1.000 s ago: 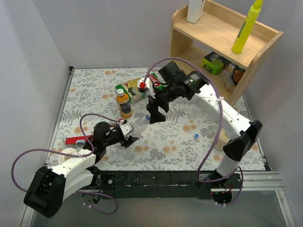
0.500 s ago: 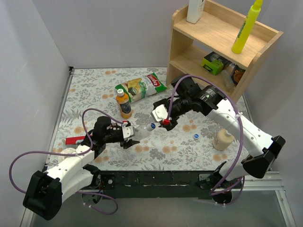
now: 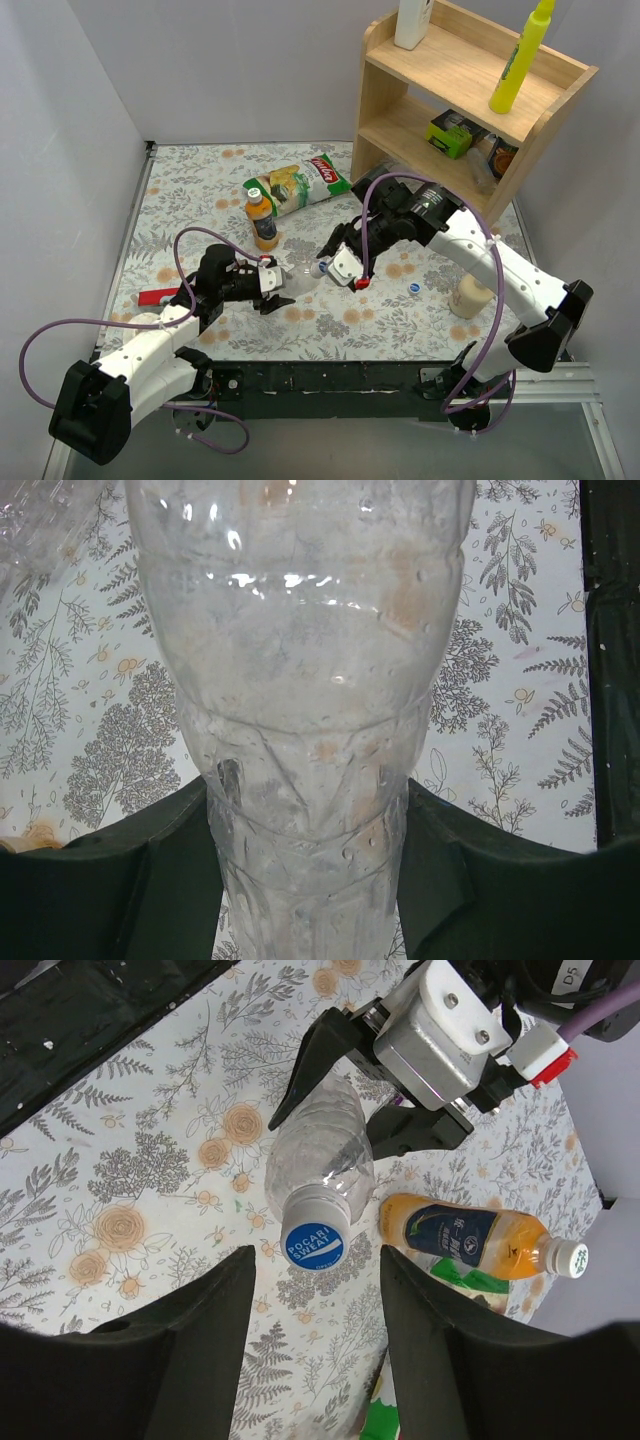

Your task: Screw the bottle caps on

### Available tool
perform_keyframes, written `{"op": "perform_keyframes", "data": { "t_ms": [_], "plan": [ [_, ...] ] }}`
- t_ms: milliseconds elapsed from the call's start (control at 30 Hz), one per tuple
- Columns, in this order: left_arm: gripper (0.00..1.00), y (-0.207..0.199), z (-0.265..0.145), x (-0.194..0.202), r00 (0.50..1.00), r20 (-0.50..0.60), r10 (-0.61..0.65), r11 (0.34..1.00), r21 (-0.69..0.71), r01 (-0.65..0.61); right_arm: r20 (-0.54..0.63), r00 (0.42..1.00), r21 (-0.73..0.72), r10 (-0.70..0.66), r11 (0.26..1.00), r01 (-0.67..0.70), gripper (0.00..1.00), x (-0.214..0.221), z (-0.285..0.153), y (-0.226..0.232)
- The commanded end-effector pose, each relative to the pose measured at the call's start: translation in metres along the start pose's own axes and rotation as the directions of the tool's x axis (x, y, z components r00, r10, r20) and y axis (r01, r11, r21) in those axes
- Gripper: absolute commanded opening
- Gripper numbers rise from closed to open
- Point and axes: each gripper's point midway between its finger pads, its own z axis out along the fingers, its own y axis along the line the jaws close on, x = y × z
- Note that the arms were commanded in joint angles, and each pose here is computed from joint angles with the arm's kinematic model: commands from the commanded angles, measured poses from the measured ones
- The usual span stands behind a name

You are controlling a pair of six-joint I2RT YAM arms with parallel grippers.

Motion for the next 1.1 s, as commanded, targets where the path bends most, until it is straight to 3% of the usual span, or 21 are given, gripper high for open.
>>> {"op": "perform_keyframes", "data": {
  "t_ms": [0,367,467,533,667,700,767,800,867,900,933,967,1067],
  "plan": [
    [0.00,0.007,-0.001,-0.019,0.998,0.041,0.040,0.999,0.005,-0.040,0.035,0.999,-0.026,-0.039,0.999,0.040,0.56,-0.005,0.007,0.000],
    [0.00,0.008,-0.002,-0.022,0.998,0.049,0.038,0.999,0.000,-0.038,0.036,0.999,-0.065,-0.033,0.997,0.035,0.43,0.001,0.016,0.000],
    [0.00,0.012,-0.001,-0.026,0.997,0.064,0.047,0.999,-0.015,-0.047,0.026,1.000,-0.084,-0.011,0.996,0.013,0.29,0.004,0.018,0.000],
    [0.00,0.014,-0.001,-0.028,0.997,0.067,0.044,0.999,-0.028,-0.042,0.016,0.999,-0.079,0.040,0.996,-0.038,0.17,0.007,0.020,-0.005],
    [0.00,0.034,-0.001,-0.036,0.995,0.094,0.028,0.992,-0.126,-0.016,0.017,0.961,-0.013,0.277,0.961,-0.277,0.10,0.012,0.023,-0.030],
    [0.00,0.039,-0.002,-0.039,0.994,0.108,-0.013,0.988,-0.153,0.029,0.017,0.887,-0.017,0.461,0.888,-0.460,0.10,0.022,0.028,-0.031],
    [0.00,0.061,-0.007,-0.048,0.991,0.131,-0.002,0.964,-0.265,0.037,0.080,0.797,-0.004,0.598,0.800,-0.600,0.09,0.015,0.021,-0.053],
    [0.00,0.066,-0.009,-0.049,0.989,0.144,-0.024,0.951,-0.301,0.067,0.081,0.654,-0.029,0.752,0.658,-0.752,0.08,0.029,0.027,-0.055],
    [0.00,0.082,-0.016,-0.056,0.987,0.160,0.003,0.918,-0.392,0.061,0.114,0.477,-0.086,0.871,0.487,-0.869,0.06,0.025,0.023,-0.065],
    [0.00,0.085,-0.017,-0.055,0.987,0.159,0.005,0.911,-0.409,0.062,0.082,0.340,-0.117,0.937,0.347,-0.930,0.04,0.044,0.034,-0.062],
    [0.00,0.088,-0.018,-0.056,0.988,0.156,0.007,0.904,-0.423,0.061,0.036,0.100,-0.139,0.994,0.104,-0.985,0.04,0.044,0.038,-0.059],
    [0.00,0.091,-0.018,-0.053,0.989,0.146,-0.005,0.898,-0.435,0.069,0.000,0.044,-0.132,0.999,0.043,-0.990,0.04,0.053,0.048,-0.050],
    [0.00,0.095,-0.014,-0.038,0.990,0.105,-0.091,0.887,-0.444,0.129,0.037,0.071,-0.158,0.997,0.076,-0.984,0.29,0.045,0.044,-0.051]
  ]
}}
